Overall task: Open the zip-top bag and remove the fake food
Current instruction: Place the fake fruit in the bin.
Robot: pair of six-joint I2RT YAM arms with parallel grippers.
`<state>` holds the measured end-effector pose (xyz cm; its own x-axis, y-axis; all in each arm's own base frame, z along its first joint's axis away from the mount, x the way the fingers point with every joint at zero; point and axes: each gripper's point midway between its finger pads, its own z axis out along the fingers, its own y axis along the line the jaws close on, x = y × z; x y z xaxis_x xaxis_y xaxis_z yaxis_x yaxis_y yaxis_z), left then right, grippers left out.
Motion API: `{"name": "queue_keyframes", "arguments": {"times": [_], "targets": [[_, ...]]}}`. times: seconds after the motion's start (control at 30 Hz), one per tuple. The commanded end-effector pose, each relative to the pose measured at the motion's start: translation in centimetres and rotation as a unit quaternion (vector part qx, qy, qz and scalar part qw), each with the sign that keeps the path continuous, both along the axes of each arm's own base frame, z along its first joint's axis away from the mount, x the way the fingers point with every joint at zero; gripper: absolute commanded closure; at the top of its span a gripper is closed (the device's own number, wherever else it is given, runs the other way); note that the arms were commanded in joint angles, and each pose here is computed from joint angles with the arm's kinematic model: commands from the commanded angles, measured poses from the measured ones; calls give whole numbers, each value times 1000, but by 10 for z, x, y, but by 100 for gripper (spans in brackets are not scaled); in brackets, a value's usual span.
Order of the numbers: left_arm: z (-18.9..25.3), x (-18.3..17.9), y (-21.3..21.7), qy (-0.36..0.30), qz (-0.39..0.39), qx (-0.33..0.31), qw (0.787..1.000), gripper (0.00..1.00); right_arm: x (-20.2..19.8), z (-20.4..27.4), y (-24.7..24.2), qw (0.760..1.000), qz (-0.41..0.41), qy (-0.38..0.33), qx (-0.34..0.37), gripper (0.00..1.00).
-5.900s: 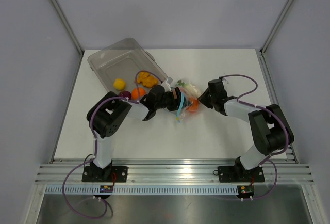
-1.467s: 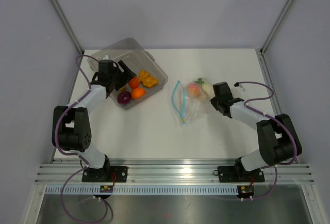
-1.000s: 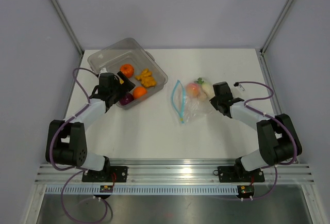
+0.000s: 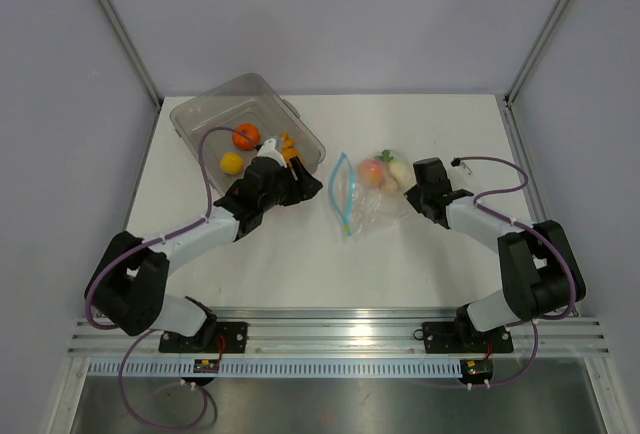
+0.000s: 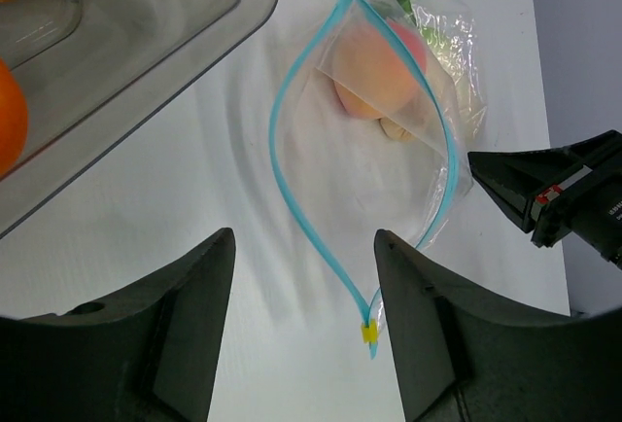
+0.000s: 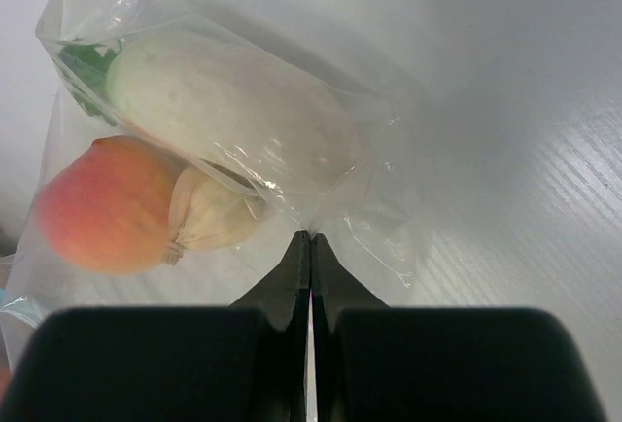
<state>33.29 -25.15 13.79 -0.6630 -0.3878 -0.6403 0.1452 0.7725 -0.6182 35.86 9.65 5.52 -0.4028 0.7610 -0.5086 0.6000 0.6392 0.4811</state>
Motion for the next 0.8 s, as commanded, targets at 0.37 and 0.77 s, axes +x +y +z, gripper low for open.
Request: {"name": "queue_keyframes", "arguments": {"times": [0.37,0.77], "targets": [[-4,18,-46,-1,-71,-27,997,46,-1,25,8,997,11,-56,43,100],[-21,14,-68,24,-109,-30,993,47,-2,34,22,995,36,-83,46,100]]}}
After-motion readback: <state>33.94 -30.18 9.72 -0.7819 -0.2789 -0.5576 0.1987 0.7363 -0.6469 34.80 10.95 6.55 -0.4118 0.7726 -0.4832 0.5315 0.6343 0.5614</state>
